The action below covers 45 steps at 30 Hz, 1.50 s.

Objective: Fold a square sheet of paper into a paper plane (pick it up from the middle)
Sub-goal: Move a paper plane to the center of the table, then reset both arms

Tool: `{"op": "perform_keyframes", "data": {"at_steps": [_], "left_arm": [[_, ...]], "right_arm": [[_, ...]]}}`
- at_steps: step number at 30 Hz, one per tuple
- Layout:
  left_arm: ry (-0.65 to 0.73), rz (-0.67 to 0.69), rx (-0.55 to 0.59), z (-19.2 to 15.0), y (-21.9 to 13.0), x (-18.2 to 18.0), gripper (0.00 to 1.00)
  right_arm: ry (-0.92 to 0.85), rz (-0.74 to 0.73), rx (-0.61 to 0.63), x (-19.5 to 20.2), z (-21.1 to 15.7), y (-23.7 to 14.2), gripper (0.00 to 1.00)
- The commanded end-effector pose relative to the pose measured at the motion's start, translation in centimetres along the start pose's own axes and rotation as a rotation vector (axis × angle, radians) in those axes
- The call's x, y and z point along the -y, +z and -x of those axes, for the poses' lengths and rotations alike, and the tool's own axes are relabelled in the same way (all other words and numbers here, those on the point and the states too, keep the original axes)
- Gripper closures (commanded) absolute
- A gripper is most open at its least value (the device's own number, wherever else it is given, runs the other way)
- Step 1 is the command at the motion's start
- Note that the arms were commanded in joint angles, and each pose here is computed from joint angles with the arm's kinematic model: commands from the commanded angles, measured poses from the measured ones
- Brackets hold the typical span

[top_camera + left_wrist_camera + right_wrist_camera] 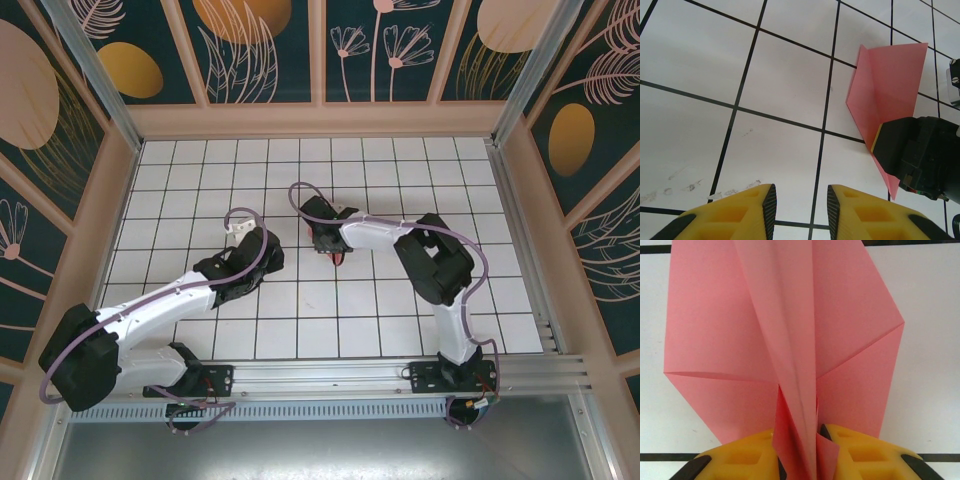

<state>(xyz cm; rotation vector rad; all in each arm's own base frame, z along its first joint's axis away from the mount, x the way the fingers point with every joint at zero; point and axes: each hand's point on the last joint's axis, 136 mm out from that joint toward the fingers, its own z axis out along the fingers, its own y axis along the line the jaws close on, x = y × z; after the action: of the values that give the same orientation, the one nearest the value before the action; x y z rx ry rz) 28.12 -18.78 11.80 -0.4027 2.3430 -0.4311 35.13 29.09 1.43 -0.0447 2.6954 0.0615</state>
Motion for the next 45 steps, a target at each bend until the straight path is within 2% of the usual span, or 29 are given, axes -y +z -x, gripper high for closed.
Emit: {"op": "perform_keyframes", "data": {"at_steps": [1,6,11,15,18,20,21,23,24,25,26,28,29,31,35,38,41,45], "left_arm": [[-0.011,0.012,0.024,0.4,0.1,-0.4,0.66],[-0.013,0.018,0.050,1.1,-0.4,-0.6,0.66],[-0.019,0.024,0.076,1.7,-0.9,-0.8,0.66],[-0.015,0.043,0.111,2.4,-1.4,-1.3,0.66],[-0.013,0.090,0.152,3.3,-1.7,-2.5,0.64],[-0.006,0.151,0.200,4.4,-2.1,-4.2,0.63],[-0.008,0.182,0.228,5.0,-2.4,-5.0,0.61],[-0.027,0.270,0.311,6.8,-3.3,-7.9,0.49],[-0.036,0.300,0.353,7.7,-3.7,-9.1,0.44],[-0.045,0.334,0.413,8.8,-4.4,-10.5,0.35],[-0.045,0.370,0.476,9.6,-5.0,-11.8,0.23],[-0.039,0.449,0.594,11.1,-6.3,-13.9,0.07],[-0.018,0.503,0.642,11.6,-6.9,-15.0,0.01],[0.003,0.594,0.691,12.3,-7.4,-16.9,0.02],[0.122,0.584,0.717,13.6,-6.0,-17.0,0.01],[0.233,0.574,0.720,14.4,-4.5,-16.2,0.01],[0.278,0.641,0.693,13.9,-3.0,-17.5,0.01],[0.282,0.539,0.774,14.5,-2.3,-17.0,0.01]], "right_arm": [[-0.026,-0.091,-0.161,2.3,-4.7,2.4,0.70],[0.004,0.039,-0.028,-0.1,0.0,-3.2,0.59],[0.019,0.080,0.038,-0.2,1.9,-7.0,0.54],[0.029,0.117,0.139,0.6,3.6,-10.7,0.48],[0.064,0.098,0.262,2.5,5.3,-14.4,0.46],[0.124,0.030,0.387,5.7,6.4,-16.9,0.46],[0.163,-0.008,0.450,7.6,6.9,-18.1,0.46],[0.229,-0.090,0.583,12.5,7.5,-19.9,0.42],[0.248,-0.143,0.638,14.9,7.4,-20.1,0.38],[0.274,-0.206,0.692,17.8,7.0,-19.9,0.33],[0.289,-0.247,0.727,20.3,6.7,-19.6,0.31],[0.282,-0.332,0.755,24.3,5.6,-18.2,0.30],[0.289,-0.365,0.765,26.4,5.0,-17.1,0.29],[0.259,-0.366,0.766,28.8,4.3,-15.0,0.29],[0.246,-0.270,0.796,30.8,4.2,-12.2,0.29],[0.200,-0.204,0.836,30.5,5.5,-11.9,0.29],[0.173,-0.177,0.854,30.4,6.0,-10.8,0.29],[0.132,-0.163,0.925,30.1,6.7,-11.1,0.29]]}}
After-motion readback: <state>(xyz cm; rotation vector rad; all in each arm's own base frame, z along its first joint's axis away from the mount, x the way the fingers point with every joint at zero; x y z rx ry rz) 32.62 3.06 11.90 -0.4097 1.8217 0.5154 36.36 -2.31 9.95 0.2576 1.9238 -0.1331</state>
